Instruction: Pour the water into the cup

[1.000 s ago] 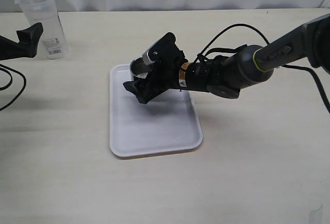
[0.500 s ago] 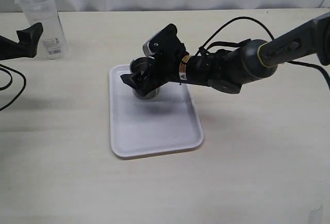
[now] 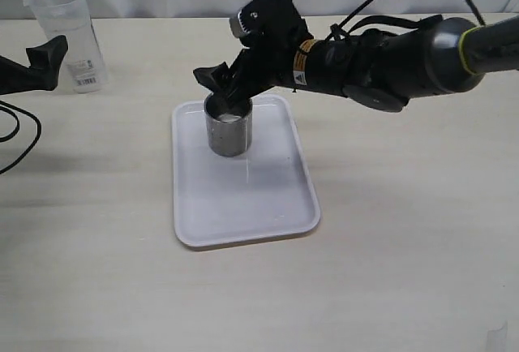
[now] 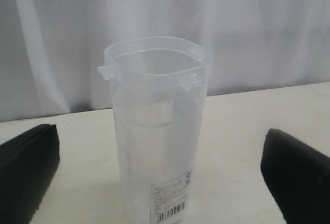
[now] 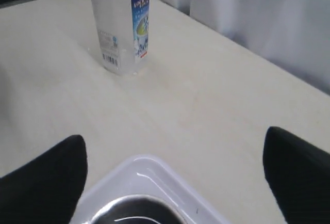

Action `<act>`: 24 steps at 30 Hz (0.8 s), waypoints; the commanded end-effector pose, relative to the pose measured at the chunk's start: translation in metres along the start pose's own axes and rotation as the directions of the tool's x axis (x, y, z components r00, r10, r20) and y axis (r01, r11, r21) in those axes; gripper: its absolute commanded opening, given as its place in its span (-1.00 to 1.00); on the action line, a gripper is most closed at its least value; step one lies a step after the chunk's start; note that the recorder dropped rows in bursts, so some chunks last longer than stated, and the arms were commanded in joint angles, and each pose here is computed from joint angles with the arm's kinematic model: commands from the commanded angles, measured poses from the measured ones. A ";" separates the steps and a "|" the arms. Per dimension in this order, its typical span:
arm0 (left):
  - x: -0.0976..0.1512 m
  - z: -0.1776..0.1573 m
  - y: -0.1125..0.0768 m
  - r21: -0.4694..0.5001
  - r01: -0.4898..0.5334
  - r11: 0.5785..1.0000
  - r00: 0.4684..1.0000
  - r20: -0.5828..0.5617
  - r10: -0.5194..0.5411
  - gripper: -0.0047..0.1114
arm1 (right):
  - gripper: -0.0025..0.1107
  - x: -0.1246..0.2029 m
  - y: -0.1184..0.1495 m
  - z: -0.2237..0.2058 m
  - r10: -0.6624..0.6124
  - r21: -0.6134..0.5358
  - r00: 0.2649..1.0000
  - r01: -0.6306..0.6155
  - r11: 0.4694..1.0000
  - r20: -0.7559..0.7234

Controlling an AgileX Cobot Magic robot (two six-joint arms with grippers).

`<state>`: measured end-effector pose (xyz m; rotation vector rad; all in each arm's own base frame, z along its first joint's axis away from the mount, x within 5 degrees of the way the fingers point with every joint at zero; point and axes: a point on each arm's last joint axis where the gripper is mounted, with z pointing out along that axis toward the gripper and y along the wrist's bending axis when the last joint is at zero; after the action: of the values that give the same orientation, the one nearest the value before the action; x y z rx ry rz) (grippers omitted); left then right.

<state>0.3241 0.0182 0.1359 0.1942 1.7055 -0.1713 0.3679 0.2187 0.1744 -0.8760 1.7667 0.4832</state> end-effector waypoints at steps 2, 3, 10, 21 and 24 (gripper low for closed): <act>-0.003 -0.004 -0.001 0.001 0.002 1.000 1.000 0.031 -0.002 0.89 | 0.07 -0.036 0.000 -0.028 -0.030 0.035 0.998 0.028 0.999 0.060; -0.006 -0.006 -0.002 0.003 0.001 1.000 0.999 0.053 -0.001 0.89 | -0.05 -0.042 -0.001 -0.033 -0.036 0.049 0.997 0.033 0.998 0.065; -0.036 -0.025 -0.006 -0.020 -0.043 0.999 0.997 0.065 0.044 0.89 | -0.81 -0.075 -0.005 -0.071 -0.017 0.152 0.998 0.008 0.988 0.060; -0.105 -0.078 -0.012 -0.132 -0.088 0.987 0.996 -0.039 0.083 0.89 | -0.88 -0.096 0.023 -0.165 -0.070 0.186 0.982 0.037 0.982 0.174; -0.124 -0.099 -0.019 -0.152 -0.090 0.984 0.996 -0.022 0.088 0.89 | -0.88 -0.098 0.033 -0.196 -0.088 0.202 0.972 0.044 0.978 0.216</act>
<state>0.2576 0.0193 0.2594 0.1749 1.7093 0.0160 0.2580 0.1502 0.3253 -0.7199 1.5726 0.3552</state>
